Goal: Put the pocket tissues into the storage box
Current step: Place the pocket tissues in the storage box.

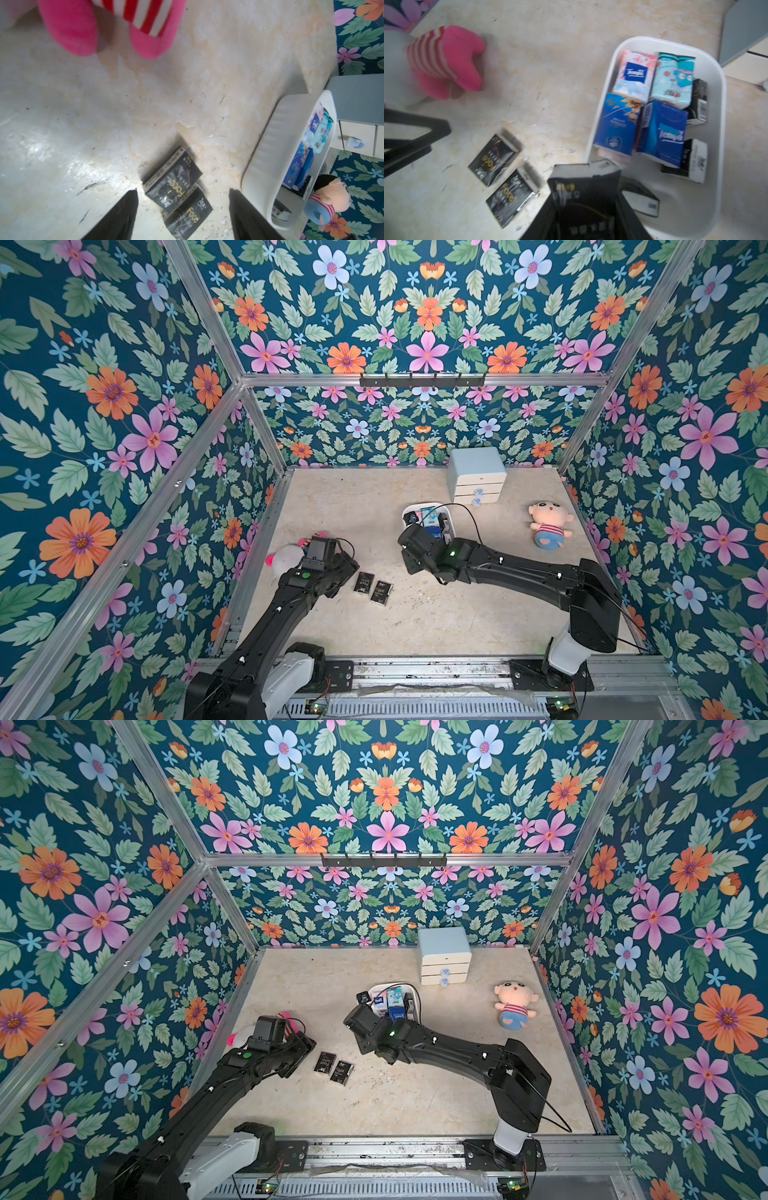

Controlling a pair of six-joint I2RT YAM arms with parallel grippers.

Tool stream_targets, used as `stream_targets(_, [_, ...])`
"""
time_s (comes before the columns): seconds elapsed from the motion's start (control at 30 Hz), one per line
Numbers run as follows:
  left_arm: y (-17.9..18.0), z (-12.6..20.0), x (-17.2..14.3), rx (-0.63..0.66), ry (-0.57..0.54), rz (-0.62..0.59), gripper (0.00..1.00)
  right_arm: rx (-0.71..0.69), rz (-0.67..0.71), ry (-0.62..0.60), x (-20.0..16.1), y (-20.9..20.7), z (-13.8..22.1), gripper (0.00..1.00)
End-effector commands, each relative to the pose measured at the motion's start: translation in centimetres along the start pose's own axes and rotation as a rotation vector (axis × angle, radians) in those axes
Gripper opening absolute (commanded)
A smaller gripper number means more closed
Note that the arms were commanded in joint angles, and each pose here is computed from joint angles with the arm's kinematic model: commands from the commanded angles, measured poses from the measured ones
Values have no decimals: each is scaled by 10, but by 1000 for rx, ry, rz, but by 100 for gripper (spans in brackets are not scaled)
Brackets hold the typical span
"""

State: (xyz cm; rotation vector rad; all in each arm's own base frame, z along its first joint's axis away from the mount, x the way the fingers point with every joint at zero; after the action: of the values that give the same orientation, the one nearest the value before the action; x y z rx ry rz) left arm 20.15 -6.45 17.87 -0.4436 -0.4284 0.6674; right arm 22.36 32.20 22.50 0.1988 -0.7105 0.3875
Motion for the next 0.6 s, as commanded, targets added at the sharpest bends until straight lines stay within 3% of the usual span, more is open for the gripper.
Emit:
stream_targets(0.0, [-12, -3, 3, -9, -26, -62, 75, -39, -91, 2, 8, -24, -7, 42])
stream_targets(0.17, [-29, -14, 3, 32, -13, -159, 75, -45, -212, 11, 13, -54, -25, 43])
stream_targets(0.57, [-56, -25, 9, 48, -16, -253, 75, -112, -279, 49, 4, -69, -58, 51])
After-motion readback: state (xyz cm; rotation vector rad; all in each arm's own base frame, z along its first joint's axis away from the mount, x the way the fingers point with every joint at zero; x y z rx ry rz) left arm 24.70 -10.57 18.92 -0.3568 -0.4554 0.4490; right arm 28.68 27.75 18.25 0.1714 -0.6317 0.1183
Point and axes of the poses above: each gripper's point midway between its finger pads, its own z axis back along the fingers, its own y axis along the line the jaws close on, x = y × z, the point moved 10 cm from there along z, back along the fingers
